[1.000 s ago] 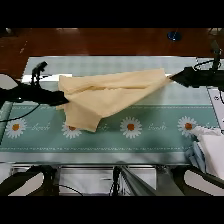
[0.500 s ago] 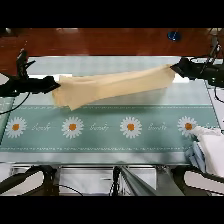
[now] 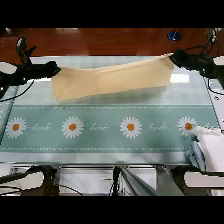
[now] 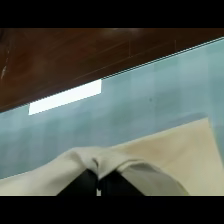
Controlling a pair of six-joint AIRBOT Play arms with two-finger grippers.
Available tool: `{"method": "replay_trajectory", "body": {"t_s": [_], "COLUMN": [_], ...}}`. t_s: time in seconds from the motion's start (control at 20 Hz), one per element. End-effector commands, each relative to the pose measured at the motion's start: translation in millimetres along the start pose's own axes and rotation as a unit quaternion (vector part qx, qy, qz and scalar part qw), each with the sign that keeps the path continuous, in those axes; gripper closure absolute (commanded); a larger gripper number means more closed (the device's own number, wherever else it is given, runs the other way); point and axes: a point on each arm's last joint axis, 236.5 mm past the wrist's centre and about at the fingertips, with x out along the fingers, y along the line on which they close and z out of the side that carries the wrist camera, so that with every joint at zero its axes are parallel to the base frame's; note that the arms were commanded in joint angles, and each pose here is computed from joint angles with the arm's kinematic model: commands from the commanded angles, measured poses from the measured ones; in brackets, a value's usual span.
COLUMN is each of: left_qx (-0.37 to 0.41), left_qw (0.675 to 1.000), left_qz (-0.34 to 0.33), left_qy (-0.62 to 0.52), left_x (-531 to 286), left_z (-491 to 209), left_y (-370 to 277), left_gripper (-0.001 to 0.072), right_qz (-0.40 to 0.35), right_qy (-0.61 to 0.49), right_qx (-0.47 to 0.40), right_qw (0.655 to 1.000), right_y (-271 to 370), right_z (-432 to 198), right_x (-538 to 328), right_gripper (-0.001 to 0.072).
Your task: Fold the shirts.
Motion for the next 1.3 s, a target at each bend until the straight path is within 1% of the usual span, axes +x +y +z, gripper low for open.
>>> {"method": "replay_trajectory", "body": {"t_s": [0.0, 0.25, 0.55, 0.75, 0.8, 0.85, 0.9, 0.95, 1.0, 1.05, 1.15, 1.2, 1.25], "left_qx": [0.000, -0.014, -0.005, -0.011, -0.013, -0.016, -0.019, -0.021, -0.022, -0.020, 0.007, 0.026, 0.036], "left_qw": [1.000, 0.999, 0.997, 0.996, 0.995, 0.994, 0.993, 0.991, 0.991, 0.990, 0.990, 0.989, 0.988], "left_qz": [-0.003, 0.004, 0.022, 0.020, 0.020, 0.019, 0.017, 0.015, 0.013, 0.014, 0.032, 0.047, 0.065], "left_qy": [0.012, 0.041, 0.068, 0.090, 0.097, 0.107, 0.117, 0.128, 0.135, 0.136, 0.137, 0.136, 0.135], "left_x": [23, 45, 58, 65, 67, 70, 72, 73, 73, 70, 53, 40, 25], "left_z": [6, -14, -32, -46, -51, -58, -64, -70, -73, -72, -58, -47, -34], "left_y": [6, 22, 40, 44, 45, 47, 48, 48, 48, 49, 64, 75, 87], "left_gripper": [0.0673, 0.0673, 0.0673, 0.0670, 0.0655, 0.0589, 0.0472, 0.0301, 0.0155, 0.0088, 0.0088, 0.0088, 0.0090], "right_qz": [-0.023, -0.044, -0.059, -0.067, -0.068, -0.068, -0.068, -0.067, -0.062, -0.056, -0.053, -0.067, -0.096], "right_qy": [0.011, 0.046, 0.072, 0.073, 0.072, 0.072, 0.072, 0.073, 0.078, 0.082, 0.081, 0.088, 0.099], "right_qx": [-0.006, -0.011, 0.005, 0.008, 0.008, 0.006, 0.006, 0.007, 0.009, 0.009, -0.011, -0.045, -0.070], "right_qw": [1.000, 0.998, 0.996, 0.995, 0.995, 0.995, 0.995, 0.995, 0.995, 0.995, 0.995, 0.993, 0.988], "right_y": [-19, -42, -65, -74, -74, -75, -75, -74, -71, -68, -64, -68, -78], "right_z": [-10, -42, -69, -74, -74, -74, -74, -74, -75, -74, -57, -45, -33], "right_x": [17, 45, 67, 73, 73, 73, 73, 73, 72, 66, 44, 27, 9], "right_gripper": [0.0687, 0.0687, 0.0686, 0.0685, 0.0645, 0.0514, 0.0403, 0.0343, 0.0335, 0.0335, 0.0337, 0.0337, 0.0337]}}
